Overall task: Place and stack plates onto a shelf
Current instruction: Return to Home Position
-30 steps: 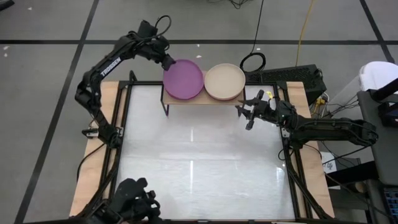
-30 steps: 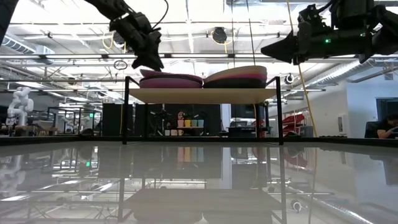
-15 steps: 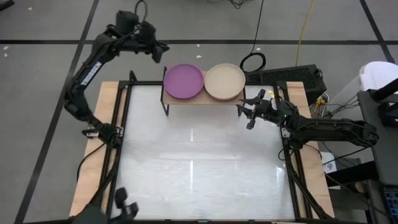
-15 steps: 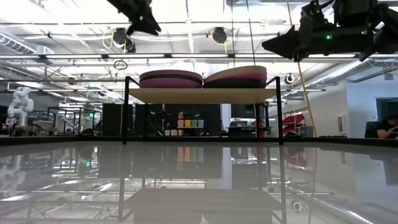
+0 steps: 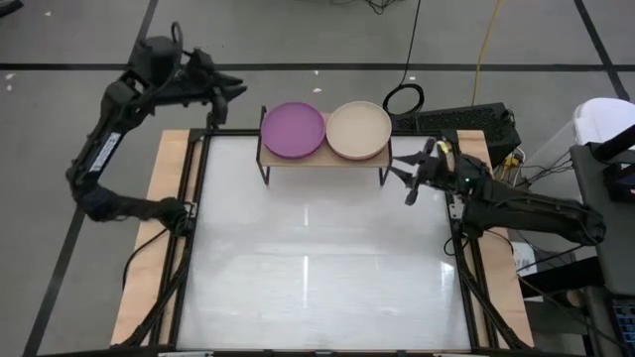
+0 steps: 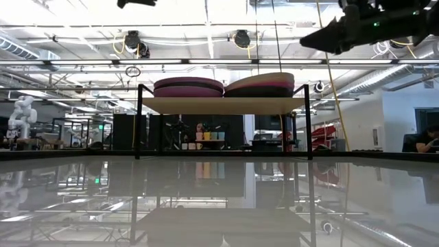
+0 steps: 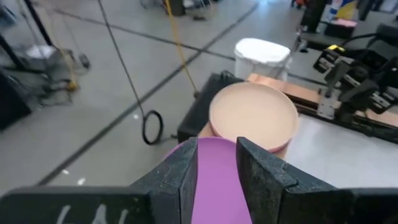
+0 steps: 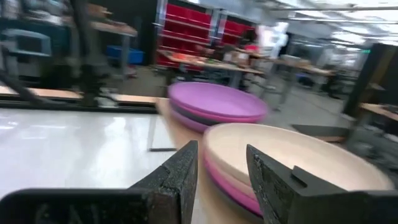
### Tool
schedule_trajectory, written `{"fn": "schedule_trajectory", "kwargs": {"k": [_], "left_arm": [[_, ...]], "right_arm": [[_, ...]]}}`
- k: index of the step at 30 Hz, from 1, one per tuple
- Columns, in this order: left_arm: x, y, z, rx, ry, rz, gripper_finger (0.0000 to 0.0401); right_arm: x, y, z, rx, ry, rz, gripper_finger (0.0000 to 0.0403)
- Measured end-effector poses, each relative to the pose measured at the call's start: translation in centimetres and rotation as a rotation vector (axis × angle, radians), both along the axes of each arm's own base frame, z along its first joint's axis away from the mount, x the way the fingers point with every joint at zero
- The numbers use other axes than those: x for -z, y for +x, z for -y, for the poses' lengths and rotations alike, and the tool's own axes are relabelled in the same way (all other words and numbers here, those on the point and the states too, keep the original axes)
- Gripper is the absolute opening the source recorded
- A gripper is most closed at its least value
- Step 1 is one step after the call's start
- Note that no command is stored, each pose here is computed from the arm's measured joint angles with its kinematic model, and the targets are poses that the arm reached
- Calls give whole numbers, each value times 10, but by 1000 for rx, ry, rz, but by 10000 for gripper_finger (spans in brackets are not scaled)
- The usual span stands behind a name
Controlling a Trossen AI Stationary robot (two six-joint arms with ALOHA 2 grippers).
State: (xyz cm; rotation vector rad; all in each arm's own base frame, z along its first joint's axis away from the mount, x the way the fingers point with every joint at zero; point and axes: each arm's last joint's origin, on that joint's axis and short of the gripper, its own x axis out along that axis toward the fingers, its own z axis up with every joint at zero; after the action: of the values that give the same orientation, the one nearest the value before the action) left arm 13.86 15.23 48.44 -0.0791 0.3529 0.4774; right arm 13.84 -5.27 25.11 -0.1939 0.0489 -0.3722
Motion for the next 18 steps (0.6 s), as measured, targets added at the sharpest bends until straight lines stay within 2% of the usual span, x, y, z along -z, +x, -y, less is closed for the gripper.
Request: {"fn": "schedule_trajectory", "kwargs": {"k": [4,8,13,18], "left_arm": [[9,-14,19,-8,56,38,116],[30,-26,34,-4,101,95,115],[67,-35,48,2,139,169,115],[106,-31,49,39,130,244,115]], "right_arm": [[-2,-13,-2,90,-9,-2,118],[-7,-27,-7,91,-11,36,118],[-12,-37,-11,91,-21,96,118],[-12,-41,-13,87,46,120,118]]}}
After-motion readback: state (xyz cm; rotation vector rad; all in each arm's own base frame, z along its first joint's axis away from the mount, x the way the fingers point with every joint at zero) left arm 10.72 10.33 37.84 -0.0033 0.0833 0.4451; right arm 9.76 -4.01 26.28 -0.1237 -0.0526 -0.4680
